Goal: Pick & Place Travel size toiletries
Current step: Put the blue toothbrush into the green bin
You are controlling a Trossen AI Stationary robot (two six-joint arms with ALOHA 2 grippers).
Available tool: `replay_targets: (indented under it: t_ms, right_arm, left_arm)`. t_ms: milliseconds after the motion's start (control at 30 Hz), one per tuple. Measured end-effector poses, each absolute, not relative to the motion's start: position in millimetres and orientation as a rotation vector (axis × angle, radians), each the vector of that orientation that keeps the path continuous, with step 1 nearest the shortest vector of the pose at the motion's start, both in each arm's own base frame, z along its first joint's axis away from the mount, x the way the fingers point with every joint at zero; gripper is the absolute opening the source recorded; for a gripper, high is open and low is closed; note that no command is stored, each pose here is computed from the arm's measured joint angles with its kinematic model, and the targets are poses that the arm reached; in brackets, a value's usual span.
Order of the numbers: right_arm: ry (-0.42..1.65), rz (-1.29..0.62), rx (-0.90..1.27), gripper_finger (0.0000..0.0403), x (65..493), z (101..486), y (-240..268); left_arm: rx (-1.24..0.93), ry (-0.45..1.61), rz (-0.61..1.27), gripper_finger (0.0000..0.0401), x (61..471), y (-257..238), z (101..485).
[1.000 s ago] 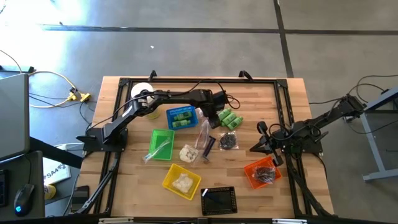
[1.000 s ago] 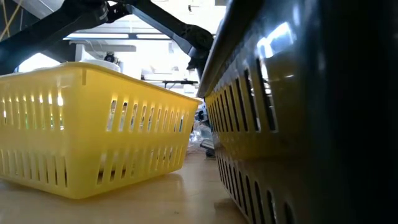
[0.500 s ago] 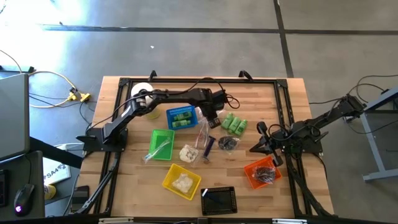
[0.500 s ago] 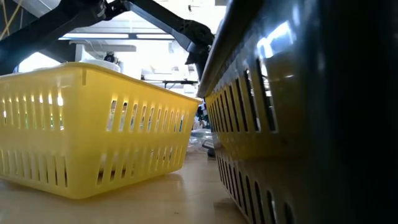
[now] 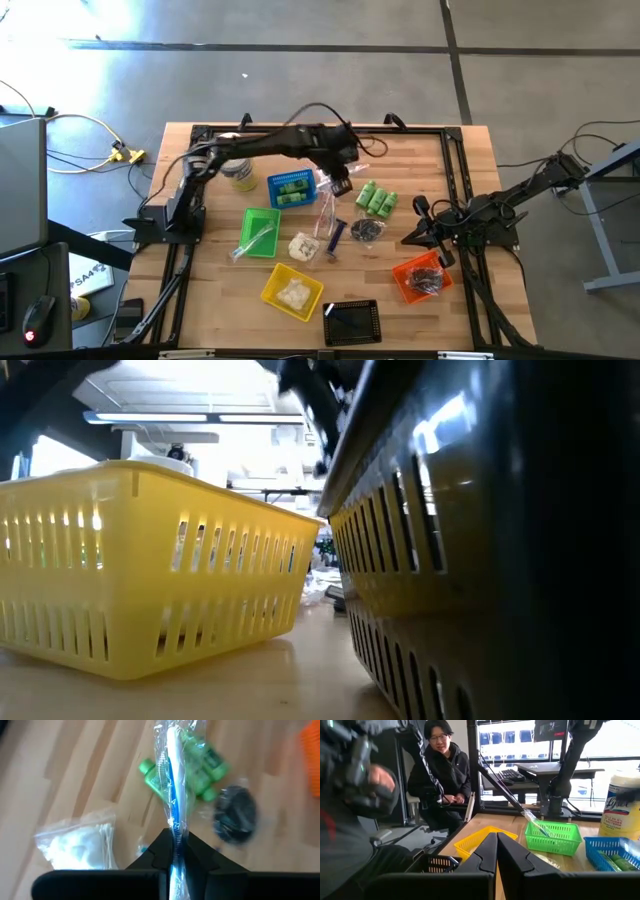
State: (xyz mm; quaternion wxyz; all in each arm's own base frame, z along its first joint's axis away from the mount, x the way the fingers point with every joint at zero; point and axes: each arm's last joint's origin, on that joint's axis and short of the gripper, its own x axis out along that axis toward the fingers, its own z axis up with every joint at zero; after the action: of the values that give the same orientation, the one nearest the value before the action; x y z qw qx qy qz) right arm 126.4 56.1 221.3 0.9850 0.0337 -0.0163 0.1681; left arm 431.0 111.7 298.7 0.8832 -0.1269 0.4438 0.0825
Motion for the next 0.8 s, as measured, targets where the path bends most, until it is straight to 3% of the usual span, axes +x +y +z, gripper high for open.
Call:
replay_targets:
  t_ms: [167,367,567,800]
  right_arm:
    - [-0.032,0.338,0.068,0.0003,126.4,221.3,56.1]
    - [-0.022,0.338,0.077,0.0003,126.4,220.5,56.1]
    - [-0.010,0.338,0.089,0.0003,126.4,219.5,56.1]
    - [0.000,0.338,0.103,0.0003,126.4,218.8,56.1]
  left_arm:
    - [-0.226,0.829,0.125,0.0015,398.7,89.3,356.1]
    - [-0.185,0.897,0.180,0.0014,351.0,48.7,395.3]
    - [-0.187,1.048,0.348,0.0014,313.3,1.4,391.1]
    - [-0.276,1.340,0.595,0.0013,276.1,-32.6,343.3]
